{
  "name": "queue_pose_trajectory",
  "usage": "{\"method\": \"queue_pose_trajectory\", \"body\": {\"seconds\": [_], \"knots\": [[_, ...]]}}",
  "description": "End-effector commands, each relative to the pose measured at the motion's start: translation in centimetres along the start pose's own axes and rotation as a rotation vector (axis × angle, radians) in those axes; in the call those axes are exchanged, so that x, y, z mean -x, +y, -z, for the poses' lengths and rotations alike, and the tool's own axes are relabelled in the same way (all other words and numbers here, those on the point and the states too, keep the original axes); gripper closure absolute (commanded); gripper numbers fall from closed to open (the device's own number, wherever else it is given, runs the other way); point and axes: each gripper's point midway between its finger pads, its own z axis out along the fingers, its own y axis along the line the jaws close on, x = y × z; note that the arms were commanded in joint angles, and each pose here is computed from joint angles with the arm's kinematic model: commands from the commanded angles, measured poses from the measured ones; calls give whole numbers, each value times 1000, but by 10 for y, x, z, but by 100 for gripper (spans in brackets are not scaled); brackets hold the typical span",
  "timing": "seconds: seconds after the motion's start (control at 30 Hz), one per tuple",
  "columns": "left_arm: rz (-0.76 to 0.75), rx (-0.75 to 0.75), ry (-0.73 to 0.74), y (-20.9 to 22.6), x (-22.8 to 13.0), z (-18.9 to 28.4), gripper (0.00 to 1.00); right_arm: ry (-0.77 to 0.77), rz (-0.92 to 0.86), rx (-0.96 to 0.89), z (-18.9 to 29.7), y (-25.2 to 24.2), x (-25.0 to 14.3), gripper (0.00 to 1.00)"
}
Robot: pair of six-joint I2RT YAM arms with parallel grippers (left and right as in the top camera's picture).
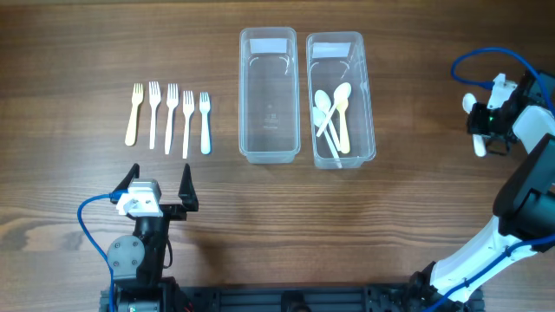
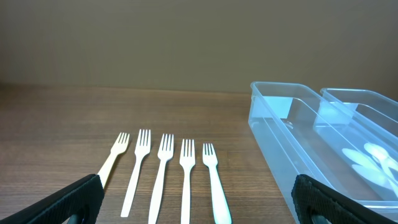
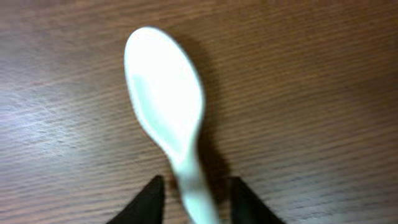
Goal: Pack container
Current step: 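Grasp the last white spoon with the right gripper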
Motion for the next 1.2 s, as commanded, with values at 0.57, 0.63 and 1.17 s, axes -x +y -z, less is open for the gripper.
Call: {"method": "queue_pose_trajectory", "body": {"seconds": [0.57, 0.63, 1.17], "knots": [[5, -22, 1, -4, -2, 0, 0, -43, -255, 190, 5, 30, 16, 96], [5, -22, 1, -4, -2, 0, 0, -52, -268, 210, 8, 34, 19, 96], [5, -22, 1, -4, -2, 0, 0, -263, -145, 373, 107, 110, 76, 96]]}}
